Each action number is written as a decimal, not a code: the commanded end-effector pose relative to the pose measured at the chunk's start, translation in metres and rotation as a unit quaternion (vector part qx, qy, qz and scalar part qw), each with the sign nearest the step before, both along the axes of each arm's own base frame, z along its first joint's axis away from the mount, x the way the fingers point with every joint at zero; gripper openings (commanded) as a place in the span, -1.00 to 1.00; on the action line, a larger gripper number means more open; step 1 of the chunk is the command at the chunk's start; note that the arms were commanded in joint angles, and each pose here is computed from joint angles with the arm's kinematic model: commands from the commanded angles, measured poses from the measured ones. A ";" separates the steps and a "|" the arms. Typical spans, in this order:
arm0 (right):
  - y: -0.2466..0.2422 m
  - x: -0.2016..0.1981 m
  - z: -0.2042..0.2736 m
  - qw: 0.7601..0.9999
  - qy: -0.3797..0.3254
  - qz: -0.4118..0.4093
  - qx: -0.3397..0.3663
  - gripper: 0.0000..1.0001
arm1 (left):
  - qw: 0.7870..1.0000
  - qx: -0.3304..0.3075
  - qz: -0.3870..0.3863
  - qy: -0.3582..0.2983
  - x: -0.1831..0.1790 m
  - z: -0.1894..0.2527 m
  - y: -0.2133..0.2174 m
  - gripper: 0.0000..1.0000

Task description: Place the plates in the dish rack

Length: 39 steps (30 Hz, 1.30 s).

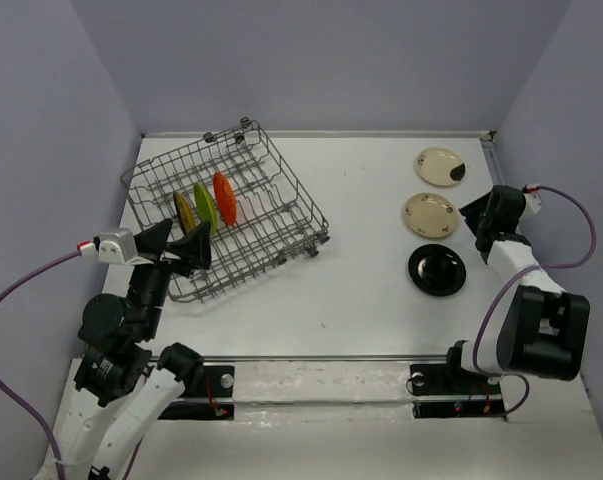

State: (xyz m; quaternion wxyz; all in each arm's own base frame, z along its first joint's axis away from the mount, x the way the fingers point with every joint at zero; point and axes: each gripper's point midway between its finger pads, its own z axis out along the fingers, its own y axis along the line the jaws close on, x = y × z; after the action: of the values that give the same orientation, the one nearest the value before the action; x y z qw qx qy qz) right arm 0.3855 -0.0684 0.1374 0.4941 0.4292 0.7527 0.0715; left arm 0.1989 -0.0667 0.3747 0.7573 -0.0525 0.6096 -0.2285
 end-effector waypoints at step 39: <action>0.076 0.047 0.049 0.987 -0.024 0.125 -0.100 -0.86 | 1.000 0.000 0.010 -0.019 0.002 0.007 0.002 0.98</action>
State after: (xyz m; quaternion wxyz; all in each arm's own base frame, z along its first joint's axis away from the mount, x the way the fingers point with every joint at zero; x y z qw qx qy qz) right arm 0.4160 -0.0339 0.1133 0.4543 0.3525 0.8111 0.1069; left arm 0.1958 -0.0658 0.3747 0.7600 -0.0504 0.6063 -0.2286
